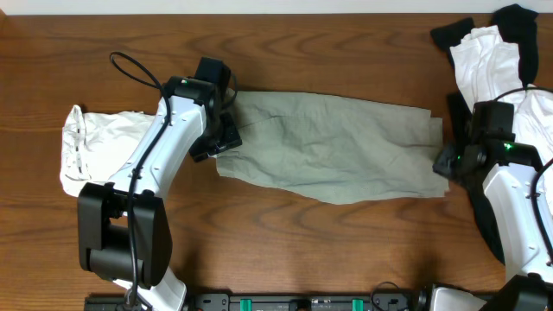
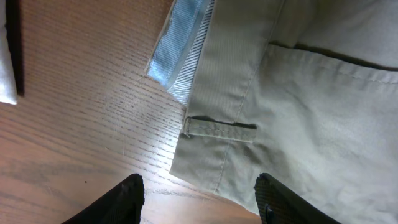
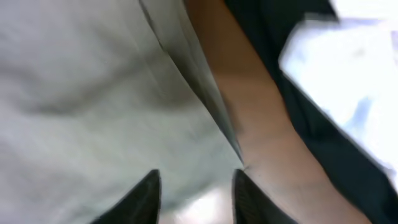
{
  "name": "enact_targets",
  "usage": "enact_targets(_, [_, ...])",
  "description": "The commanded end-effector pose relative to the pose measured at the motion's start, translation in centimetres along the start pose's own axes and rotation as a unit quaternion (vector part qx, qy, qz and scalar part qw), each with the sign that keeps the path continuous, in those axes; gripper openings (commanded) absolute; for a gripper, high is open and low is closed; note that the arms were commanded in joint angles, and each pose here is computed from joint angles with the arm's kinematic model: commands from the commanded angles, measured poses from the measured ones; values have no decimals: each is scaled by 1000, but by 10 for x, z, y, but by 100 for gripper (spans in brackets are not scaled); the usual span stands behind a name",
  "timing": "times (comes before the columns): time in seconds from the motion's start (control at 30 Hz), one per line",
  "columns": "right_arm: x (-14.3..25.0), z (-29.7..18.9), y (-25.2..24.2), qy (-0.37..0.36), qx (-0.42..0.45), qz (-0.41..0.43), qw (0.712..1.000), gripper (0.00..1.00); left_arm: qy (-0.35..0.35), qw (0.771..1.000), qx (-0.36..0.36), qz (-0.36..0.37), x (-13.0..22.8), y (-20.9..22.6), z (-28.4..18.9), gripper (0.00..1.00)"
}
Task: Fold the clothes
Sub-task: 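Pull the trousers' right edge rightward with the right gripper to smooth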
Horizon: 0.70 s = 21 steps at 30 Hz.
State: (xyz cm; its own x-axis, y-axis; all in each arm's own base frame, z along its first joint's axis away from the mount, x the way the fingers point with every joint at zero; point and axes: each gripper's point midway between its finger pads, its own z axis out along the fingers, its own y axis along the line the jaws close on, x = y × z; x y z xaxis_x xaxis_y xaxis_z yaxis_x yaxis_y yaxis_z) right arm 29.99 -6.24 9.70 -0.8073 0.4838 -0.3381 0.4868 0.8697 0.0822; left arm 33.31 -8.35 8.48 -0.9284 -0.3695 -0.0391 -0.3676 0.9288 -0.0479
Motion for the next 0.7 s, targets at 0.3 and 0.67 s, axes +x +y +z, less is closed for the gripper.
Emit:
enact_targets(0.3, [-11, 27, 13, 4, -40, -39, 998, 55, 4, 1000, -12, 8, 3, 6, -1, 60])
enact_targets(0.67, [8, 104, 4, 88, -46, -37, 994, 99, 4, 1000, -12, 8, 3, 6, -1, 60])
